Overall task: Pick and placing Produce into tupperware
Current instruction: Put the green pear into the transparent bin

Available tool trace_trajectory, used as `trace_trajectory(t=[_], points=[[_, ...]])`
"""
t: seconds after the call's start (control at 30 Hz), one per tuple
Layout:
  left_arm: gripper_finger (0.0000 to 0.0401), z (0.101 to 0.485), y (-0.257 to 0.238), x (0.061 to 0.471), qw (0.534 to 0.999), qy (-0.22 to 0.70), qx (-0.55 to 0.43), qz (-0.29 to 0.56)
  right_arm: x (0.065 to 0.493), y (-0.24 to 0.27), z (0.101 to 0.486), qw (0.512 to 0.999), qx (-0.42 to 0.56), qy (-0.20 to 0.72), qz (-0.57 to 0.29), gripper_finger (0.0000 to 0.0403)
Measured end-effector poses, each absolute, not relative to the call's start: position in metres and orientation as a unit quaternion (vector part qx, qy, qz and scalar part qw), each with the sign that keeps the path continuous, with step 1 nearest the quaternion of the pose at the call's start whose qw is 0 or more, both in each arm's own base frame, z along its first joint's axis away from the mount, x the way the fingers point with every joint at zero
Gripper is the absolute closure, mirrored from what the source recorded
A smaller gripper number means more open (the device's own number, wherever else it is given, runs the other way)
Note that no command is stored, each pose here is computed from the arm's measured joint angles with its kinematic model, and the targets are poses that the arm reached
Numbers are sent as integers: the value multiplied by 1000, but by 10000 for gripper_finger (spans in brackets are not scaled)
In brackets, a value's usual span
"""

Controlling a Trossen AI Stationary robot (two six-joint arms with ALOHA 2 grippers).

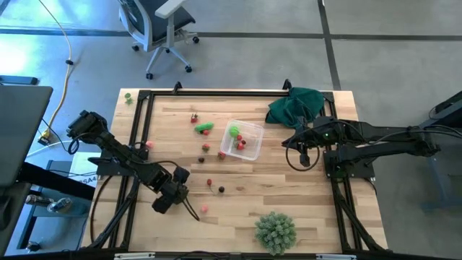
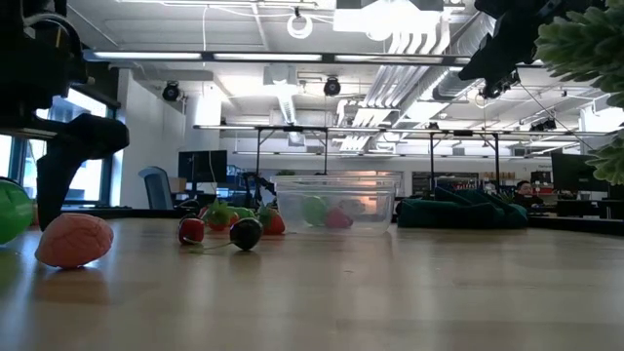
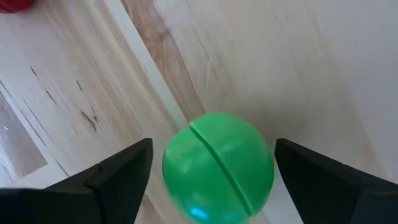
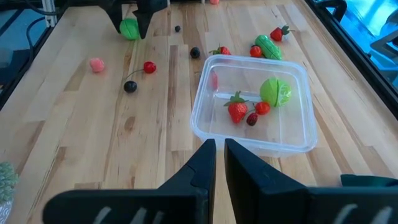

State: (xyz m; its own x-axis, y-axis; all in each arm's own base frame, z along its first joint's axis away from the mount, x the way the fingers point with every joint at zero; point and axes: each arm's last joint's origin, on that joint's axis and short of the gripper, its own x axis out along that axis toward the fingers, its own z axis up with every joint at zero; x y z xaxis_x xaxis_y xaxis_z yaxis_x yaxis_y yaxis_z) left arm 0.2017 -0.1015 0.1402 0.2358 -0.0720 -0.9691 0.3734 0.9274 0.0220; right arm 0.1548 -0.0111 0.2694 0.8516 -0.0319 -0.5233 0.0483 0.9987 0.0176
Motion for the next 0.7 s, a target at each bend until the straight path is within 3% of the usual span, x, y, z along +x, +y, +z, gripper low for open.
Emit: trace_trajectory(t=[0.3, 0.7], points=[[79, 140, -102, 203, 785, 604, 79, -110, 155, -11, 269, 962, 15, 273, -21, 379], [128, 140, -101, 201, 783, 612, 63, -92, 155, -11, 269, 962, 15, 273, -21, 379]])
